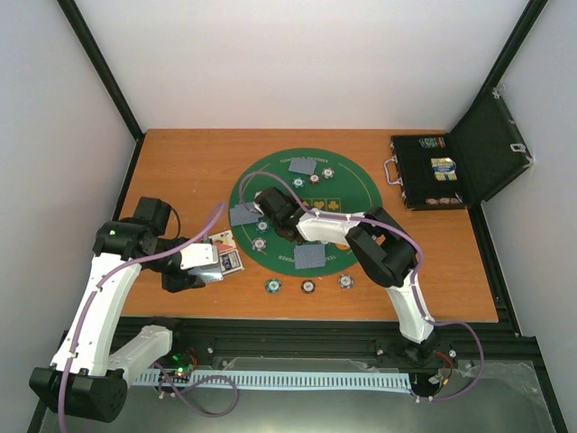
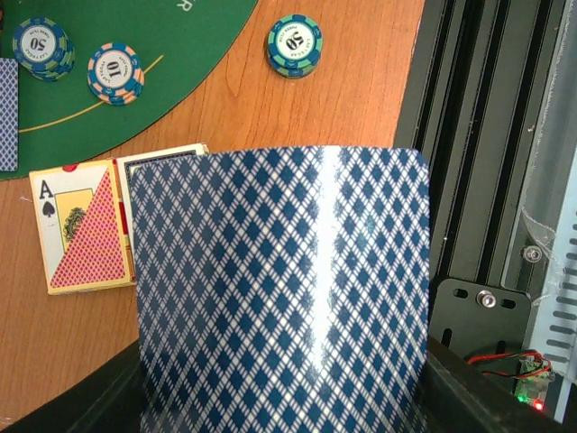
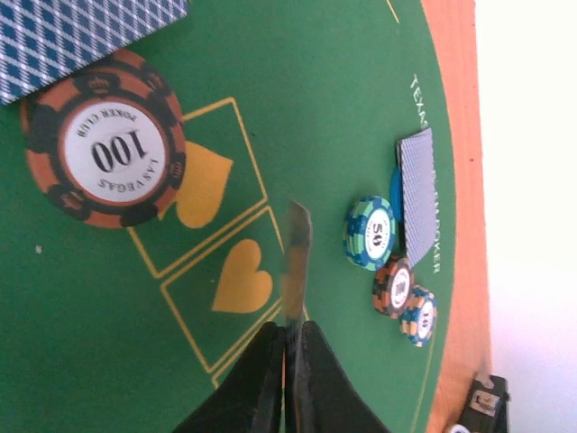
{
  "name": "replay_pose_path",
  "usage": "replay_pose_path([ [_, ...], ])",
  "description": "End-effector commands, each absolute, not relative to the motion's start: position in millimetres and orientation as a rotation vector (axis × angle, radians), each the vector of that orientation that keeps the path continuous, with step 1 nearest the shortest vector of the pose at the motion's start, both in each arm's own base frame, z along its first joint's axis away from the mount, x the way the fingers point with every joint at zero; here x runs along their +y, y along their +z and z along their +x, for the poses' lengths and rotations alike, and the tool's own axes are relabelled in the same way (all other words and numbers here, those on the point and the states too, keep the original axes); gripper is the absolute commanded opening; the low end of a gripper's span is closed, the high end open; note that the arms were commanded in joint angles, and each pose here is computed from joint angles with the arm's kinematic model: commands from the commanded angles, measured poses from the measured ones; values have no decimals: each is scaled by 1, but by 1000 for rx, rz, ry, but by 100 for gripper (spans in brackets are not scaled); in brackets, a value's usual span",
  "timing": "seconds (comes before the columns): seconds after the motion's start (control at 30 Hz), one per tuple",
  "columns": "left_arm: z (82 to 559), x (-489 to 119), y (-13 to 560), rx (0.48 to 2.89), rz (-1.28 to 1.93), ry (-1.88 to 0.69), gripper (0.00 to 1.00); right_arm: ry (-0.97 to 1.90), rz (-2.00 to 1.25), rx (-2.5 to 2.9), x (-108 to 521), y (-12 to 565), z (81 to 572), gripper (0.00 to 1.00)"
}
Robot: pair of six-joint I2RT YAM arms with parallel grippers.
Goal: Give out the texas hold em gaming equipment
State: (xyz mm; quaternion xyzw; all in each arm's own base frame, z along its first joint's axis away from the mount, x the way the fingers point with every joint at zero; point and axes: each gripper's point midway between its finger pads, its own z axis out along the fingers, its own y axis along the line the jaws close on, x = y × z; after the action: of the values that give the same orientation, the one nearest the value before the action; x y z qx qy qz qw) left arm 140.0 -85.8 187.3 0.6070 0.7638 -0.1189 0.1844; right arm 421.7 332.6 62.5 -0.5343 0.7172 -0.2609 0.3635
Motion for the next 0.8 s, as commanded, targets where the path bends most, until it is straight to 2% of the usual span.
replay_pose_path([
  [0.0,141,-88,200,2119,1697,-317,3,-613,-1453,1868,341,63,411,7],
  [0.07,142,-88,201,2113,1694,-313,2,-594,-1452,1879,338,65,406,11],
  [0.23,144,-89,206,2089,1683,-295,2,-586,-1468,1900,332,66,394,30],
  [0.33,143,-89,207,2095,1684,-301,2,-546,-1424,1916,332,79,391,50],
  [0.37,143,-88,206,2099,1685,-301,2,-524,-1400,1918,333,88,390,66],
  [0.4,143,-88,206,2101,1684,-297,2,-501,-1385,1918,334,95,388,73],
  [0.47,143,-88,207,2099,1685,-292,2,-462,-1340,1925,332,110,384,76],
  [0.5,143,-88,208,2096,1683,-292,2,-434,-1313,1925,331,120,381,96],
  [0.53,143,-88,209,2091,1683,-291,2,-415,-1284,1931,329,126,379,100],
  [0.67,144,-91,215,2078,1665,-307,3,-384,-1154,1953,315,147,374,100],
  [0.77,142,-91,214,2083,1668,-315,3,-317,-905,2013,293,169,384,100],
])
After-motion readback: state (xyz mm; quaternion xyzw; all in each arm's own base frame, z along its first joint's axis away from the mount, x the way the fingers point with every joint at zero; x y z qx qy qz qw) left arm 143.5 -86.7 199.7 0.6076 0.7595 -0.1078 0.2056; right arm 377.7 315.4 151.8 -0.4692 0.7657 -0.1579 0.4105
